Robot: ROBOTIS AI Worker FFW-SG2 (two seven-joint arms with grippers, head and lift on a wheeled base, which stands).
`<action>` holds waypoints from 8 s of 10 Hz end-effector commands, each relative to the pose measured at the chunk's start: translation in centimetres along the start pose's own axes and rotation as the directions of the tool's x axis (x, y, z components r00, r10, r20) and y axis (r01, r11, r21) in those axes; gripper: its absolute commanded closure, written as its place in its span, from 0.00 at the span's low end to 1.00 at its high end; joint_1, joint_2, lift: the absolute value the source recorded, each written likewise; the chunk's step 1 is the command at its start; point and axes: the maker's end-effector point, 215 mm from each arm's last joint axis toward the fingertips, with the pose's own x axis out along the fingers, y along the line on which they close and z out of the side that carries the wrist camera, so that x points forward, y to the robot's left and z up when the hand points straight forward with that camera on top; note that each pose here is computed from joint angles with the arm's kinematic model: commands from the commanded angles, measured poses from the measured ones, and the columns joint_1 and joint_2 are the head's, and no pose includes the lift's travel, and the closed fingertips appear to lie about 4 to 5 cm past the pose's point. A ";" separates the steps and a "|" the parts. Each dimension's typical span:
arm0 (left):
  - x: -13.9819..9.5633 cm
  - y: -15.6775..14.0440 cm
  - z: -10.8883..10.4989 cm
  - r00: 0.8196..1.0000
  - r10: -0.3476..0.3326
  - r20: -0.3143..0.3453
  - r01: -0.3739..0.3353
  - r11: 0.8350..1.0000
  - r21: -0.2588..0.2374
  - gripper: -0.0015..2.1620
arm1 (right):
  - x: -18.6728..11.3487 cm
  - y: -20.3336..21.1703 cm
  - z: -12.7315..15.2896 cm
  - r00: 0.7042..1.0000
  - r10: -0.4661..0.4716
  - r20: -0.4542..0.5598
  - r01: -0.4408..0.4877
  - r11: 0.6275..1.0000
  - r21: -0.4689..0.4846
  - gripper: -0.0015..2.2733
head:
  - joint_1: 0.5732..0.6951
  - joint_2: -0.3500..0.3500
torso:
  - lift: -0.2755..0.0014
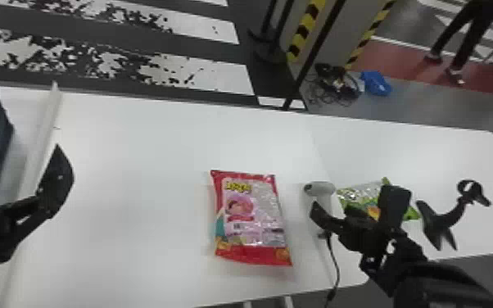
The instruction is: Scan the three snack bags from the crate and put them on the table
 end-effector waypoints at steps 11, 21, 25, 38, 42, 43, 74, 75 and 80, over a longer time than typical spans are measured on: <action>-0.9 0.6 -0.1 1.000 0.016 -0.010 -0.016 1.000 0.005 0.01 | 0.4 0.2 -1.2 0.996 0.062 -0.063 -0.060 0.998 0.031 0.99 | 1.00 0.00 | 0.66; -1.2 -2.2 -0.8 1.000 -0.014 -0.015 0.014 1.000 -0.015 0.01 | -16.1 18.5 -2.7 0.915 0.362 -0.175 -0.326 0.923 0.207 0.99 | 1.00 0.23 | 0.66; -1.9 -1.5 -0.3 1.000 0.002 -0.013 -0.002 1.000 -0.007 0.01 | -15.0 20.5 -4.0 0.903 0.382 -0.195 -0.346 0.918 0.196 0.99 | 1.00 0.29 | 0.66; -1.5 -1.1 0.7 1.000 0.007 -0.018 -0.007 1.000 0.000 0.01 | -6.4 8.8 2.0 0.988 0.118 -0.104 -0.111 0.992 0.064 0.99 | 1.00 0.23 | 0.66; -1.3 -1.1 0.3 0.999 0.000 -0.033 0.000 1.000 0.001 0.01 | -1.2 -0.1 0.8 0.995 -0.008 -0.104 0.015 0.998 0.063 0.99 | 1.00 0.01 | 0.66; -1.3 -1.1 0.4 0.999 0.000 -0.032 0.000 1.000 0.003 0.01 | 0.0 -1.3 0.0 0.994 -0.016 -0.104 0.023 0.998 0.065 0.99 | 1.00 0.00 | 0.66; -2.0 0.9 -0.3 0.998 0.035 -0.049 -0.034 0.999 0.022 0.01 | -2.7 13.0 -1.0 0.791 0.528 -0.310 -0.457 0.846 0.273 0.99 | 1.00 0.22 | 0.66; -2.0 0.8 -0.2 0.998 0.033 -0.046 -0.033 0.999 0.021 0.01 | -4.3 13.3 1.4 0.788 0.554 -0.269 -0.479 0.826 0.297 0.99 | 1.00 0.22 | 0.66; -2.1 0.7 -0.1 0.998 0.032 -0.046 -0.031 0.999 0.023 0.01 | -2.6 3.9 15.4 0.931 0.354 0.085 -0.360 0.858 0.367 0.99 | 1.00 0.14 | 0.66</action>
